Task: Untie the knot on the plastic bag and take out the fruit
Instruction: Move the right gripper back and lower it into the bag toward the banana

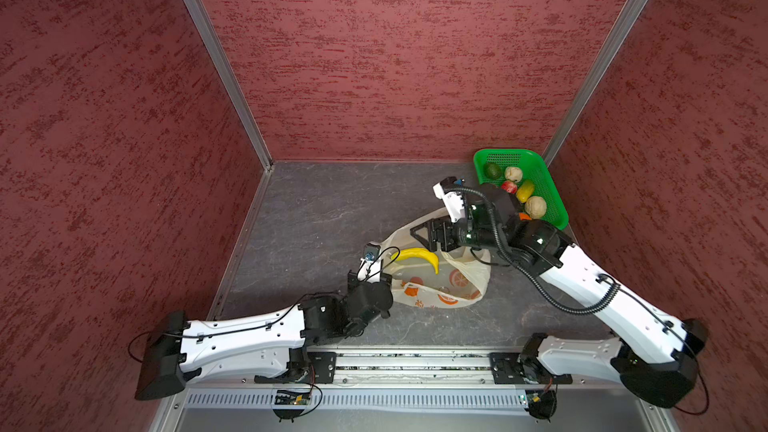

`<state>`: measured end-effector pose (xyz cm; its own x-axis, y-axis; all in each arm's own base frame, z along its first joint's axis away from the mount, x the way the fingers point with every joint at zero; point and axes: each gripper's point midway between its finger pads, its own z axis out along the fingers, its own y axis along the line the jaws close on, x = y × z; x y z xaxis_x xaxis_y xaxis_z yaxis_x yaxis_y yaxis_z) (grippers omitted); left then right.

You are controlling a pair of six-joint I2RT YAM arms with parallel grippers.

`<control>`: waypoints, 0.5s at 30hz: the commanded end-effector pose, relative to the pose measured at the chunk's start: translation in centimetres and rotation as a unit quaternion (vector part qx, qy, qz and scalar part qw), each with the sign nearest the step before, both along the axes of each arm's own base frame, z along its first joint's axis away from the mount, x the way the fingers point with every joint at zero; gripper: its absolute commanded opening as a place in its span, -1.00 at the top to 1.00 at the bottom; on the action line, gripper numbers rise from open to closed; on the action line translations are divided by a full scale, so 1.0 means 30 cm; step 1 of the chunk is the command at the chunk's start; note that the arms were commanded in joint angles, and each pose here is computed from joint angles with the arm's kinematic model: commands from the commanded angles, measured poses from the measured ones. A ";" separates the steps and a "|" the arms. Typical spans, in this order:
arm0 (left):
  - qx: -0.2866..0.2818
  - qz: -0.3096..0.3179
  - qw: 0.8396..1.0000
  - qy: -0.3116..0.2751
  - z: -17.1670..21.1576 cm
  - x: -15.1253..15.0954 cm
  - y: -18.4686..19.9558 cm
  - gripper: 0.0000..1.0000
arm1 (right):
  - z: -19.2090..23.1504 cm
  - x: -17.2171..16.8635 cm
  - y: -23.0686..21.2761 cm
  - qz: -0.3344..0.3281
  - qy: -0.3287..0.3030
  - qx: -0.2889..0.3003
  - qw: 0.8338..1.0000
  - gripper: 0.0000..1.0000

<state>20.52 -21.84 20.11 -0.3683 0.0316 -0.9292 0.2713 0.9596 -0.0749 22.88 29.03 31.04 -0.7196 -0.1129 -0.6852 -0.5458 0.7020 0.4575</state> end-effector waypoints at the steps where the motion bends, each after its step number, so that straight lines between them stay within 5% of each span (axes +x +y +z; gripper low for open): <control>1: -0.002 -0.003 1.000 -0.004 -0.002 0.002 0.006 1.00 | -0.115 -0.014 0.009 0.016 -0.014 -0.065 0.998 -0.70; 15: -0.009 -0.005 1.000 -0.004 0.007 0.007 0.013 1.00 | -0.490 -0.021 -0.017 0.079 -0.046 -0.202 0.975 -0.54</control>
<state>20.63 -21.51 19.91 -0.3696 0.0358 -0.9285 0.2780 0.9578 -0.0737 21.77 28.56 16.94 -0.6603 -0.4623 -0.5918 -0.6632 0.7287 0.1707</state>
